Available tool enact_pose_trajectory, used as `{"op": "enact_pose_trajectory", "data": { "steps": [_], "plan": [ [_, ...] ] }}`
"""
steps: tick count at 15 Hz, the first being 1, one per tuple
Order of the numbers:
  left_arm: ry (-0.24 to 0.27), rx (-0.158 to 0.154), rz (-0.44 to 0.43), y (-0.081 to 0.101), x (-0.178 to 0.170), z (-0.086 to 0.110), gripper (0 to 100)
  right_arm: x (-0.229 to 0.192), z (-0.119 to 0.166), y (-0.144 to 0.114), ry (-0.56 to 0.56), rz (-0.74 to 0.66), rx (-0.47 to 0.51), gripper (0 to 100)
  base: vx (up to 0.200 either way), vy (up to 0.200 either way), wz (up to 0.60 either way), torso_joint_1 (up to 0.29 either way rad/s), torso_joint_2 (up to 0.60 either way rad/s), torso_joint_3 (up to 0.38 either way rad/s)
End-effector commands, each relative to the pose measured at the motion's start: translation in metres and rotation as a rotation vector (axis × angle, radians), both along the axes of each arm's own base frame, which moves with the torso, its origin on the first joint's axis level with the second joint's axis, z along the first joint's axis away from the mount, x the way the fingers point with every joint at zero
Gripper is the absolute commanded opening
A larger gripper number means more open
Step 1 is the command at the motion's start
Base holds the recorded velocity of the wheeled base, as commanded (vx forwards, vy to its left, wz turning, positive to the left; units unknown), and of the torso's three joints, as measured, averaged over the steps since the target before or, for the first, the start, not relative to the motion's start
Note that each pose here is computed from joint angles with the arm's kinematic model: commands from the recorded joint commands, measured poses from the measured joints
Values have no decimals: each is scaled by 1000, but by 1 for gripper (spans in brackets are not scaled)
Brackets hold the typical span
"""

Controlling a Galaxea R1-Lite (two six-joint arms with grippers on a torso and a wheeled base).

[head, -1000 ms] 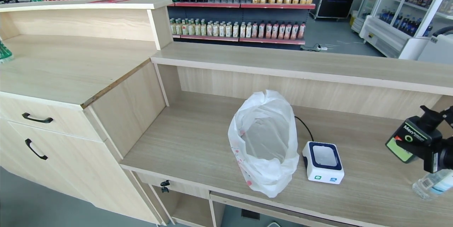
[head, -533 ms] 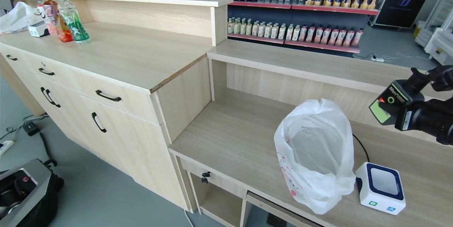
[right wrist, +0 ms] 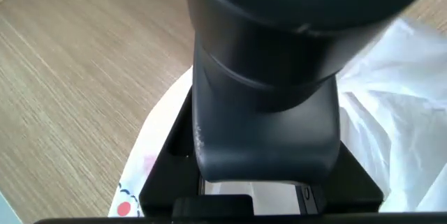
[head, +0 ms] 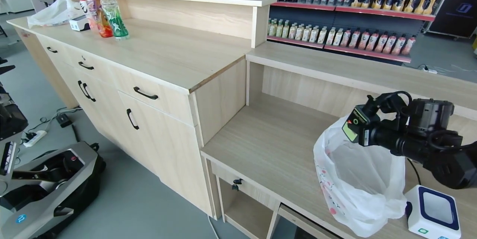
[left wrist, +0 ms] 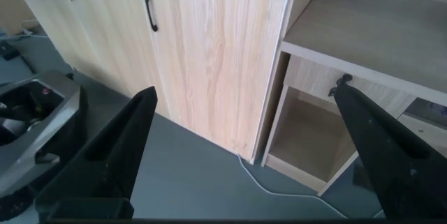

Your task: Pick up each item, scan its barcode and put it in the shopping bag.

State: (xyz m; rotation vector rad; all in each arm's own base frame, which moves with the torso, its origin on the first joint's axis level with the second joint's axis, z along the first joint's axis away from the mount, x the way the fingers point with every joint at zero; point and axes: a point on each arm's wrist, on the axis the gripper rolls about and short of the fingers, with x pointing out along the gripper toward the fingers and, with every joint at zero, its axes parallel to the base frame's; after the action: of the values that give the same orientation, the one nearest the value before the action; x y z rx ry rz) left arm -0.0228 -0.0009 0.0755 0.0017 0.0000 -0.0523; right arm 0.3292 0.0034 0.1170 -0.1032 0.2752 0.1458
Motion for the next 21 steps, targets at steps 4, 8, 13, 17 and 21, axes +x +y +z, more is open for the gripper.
{"op": "enact_pose_trajectory", "data": {
  "steps": [4,8,13,17,21],
  "plan": [
    [2,0,0,0,0,0,100,15,-46,-18,109,-53,2,0,0,0,0,0,0,0],
    [2,0,0,0,0,0,100,8,-63,-24,176,-72,3,0,0,0,0,0,0,0],
    [2,0,0,0,0,0,100,15,-81,-24,204,-71,3,0,0,0,0,0,0,0],
    [2,0,0,0,0,0,100,28,-90,-22,173,-61,1,0,0,0,0,0,0,0],
    [2,0,0,0,0,0,100,42,-107,-22,155,-56,-6,0,0,0,0,0,0,0]
  ]
}}
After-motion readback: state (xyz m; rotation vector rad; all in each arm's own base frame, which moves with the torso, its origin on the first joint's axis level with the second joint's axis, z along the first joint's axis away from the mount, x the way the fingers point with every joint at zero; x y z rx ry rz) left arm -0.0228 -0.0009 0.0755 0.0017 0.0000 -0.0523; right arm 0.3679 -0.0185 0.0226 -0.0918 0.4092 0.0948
